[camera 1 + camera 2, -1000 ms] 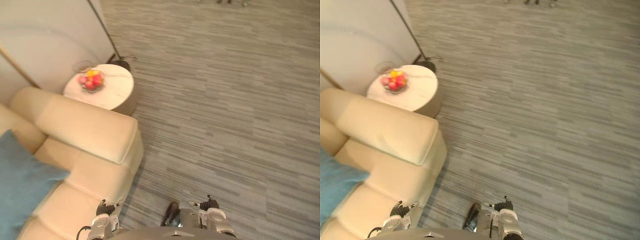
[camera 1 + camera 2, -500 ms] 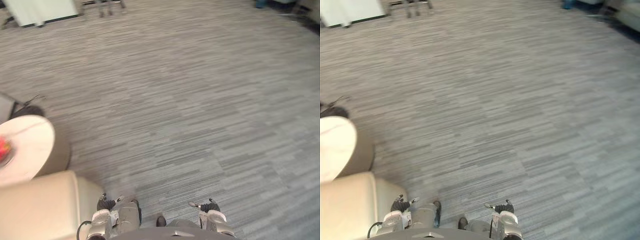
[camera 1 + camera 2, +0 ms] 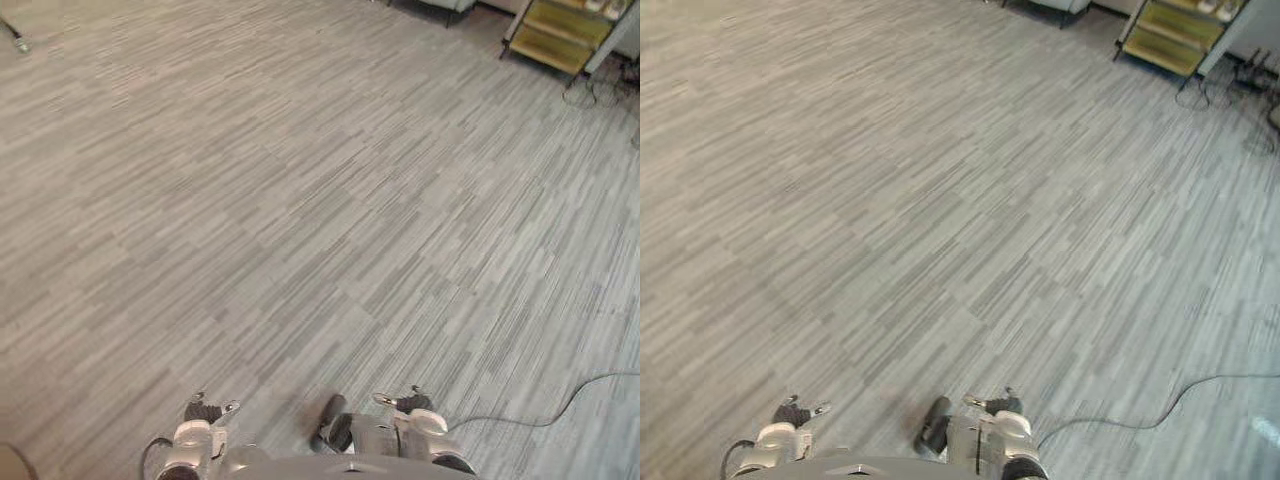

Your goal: Pick up cushions and gather them together orderly.

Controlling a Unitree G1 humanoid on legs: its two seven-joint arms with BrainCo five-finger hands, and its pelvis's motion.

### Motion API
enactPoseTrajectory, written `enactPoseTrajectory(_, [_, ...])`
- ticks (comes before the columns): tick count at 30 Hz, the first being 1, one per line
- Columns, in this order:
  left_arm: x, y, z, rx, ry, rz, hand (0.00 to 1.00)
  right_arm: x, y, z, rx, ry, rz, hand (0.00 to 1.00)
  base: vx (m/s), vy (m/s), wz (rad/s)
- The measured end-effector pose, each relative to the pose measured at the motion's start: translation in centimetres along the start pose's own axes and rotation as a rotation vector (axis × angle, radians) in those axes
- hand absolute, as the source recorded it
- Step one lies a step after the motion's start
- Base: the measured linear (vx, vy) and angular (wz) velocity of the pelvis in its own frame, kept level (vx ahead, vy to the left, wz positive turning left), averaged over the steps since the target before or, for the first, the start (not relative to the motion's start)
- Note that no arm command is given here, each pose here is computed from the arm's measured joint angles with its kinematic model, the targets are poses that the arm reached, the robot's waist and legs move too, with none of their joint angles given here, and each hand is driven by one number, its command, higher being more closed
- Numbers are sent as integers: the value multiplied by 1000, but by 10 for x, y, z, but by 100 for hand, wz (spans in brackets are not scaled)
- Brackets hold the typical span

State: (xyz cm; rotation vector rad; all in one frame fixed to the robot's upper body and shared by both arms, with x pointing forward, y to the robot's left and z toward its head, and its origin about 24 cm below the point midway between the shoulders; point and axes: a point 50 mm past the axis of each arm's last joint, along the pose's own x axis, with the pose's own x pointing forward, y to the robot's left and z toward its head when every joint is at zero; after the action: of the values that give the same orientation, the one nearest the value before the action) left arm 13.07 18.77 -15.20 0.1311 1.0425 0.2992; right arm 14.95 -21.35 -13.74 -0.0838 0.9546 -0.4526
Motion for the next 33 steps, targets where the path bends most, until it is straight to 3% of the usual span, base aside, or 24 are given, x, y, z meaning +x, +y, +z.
enactPoseTrajectory(13, [-2,-11,11,27,-63,-50,0,-2,1,-13,67,67,-27,0,247,139,-57])
enactPoseTrajectory(23, [-2,-4,5,71,-51,-39,0,-5,2,-17,115,79,-33,0,302,193,-34])
enactPoseTrajectory(33, [-5,-16,-4,104,-14,-75,0,0,4,4,120,17,-27,0,464,-106,6])
